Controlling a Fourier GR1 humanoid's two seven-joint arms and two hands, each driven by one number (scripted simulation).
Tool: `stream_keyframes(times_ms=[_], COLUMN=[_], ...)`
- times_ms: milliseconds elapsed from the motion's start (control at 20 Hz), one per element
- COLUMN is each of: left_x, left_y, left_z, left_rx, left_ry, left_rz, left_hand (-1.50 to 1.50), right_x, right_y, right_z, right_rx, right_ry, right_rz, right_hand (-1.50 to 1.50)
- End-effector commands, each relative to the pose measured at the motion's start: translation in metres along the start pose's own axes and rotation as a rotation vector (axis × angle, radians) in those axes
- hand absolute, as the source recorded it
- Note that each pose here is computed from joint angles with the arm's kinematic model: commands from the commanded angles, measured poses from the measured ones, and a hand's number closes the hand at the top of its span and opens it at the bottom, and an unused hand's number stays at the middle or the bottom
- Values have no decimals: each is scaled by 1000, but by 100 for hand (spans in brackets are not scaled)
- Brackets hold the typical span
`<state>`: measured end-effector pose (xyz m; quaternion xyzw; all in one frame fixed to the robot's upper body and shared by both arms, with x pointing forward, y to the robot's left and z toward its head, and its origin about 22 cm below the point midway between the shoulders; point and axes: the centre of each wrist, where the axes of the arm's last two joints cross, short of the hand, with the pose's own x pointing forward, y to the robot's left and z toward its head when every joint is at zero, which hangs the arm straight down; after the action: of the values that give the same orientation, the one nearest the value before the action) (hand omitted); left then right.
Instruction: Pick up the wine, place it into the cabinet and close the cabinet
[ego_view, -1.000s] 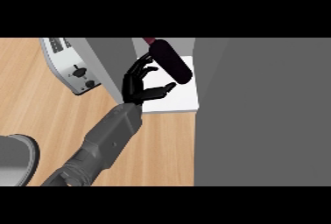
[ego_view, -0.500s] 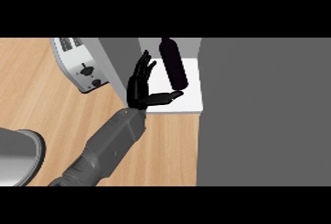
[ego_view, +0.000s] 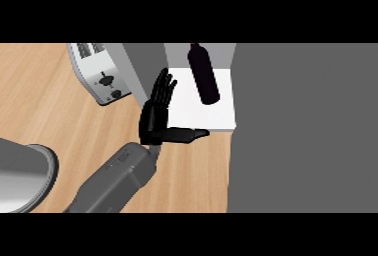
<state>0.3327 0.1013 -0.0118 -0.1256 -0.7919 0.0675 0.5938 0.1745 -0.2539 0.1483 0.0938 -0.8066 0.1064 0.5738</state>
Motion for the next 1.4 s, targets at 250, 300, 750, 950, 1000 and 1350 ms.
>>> stream_keyframes(times_ms=[250,300,750,950,1000,1350], left_x=[70,81,123,128,118,162], left_y=[11,0,5,16,27,49], left_z=[65,76,114,137,132,171], left_rx=[-88,-70,-73,-9,13,71], left_ry=[4,-9,-13,-33,-47,-78], left_rz=[25,40,43,26,10,-38], left_hand=[-150,-150,-150,-150,-150,-150], right_x=[18,17,20,19,8,32], right_y=[3,-4,-3,9,9,34], right_z=[-6,4,-3,11,1,20], right_rx=[-10,3,90,276,333,483], right_ry=[-20,3,12,56,79,128], right_rz=[-7,5,69,152,158,49], right_hand=[-150,-150,150,150,150,150])
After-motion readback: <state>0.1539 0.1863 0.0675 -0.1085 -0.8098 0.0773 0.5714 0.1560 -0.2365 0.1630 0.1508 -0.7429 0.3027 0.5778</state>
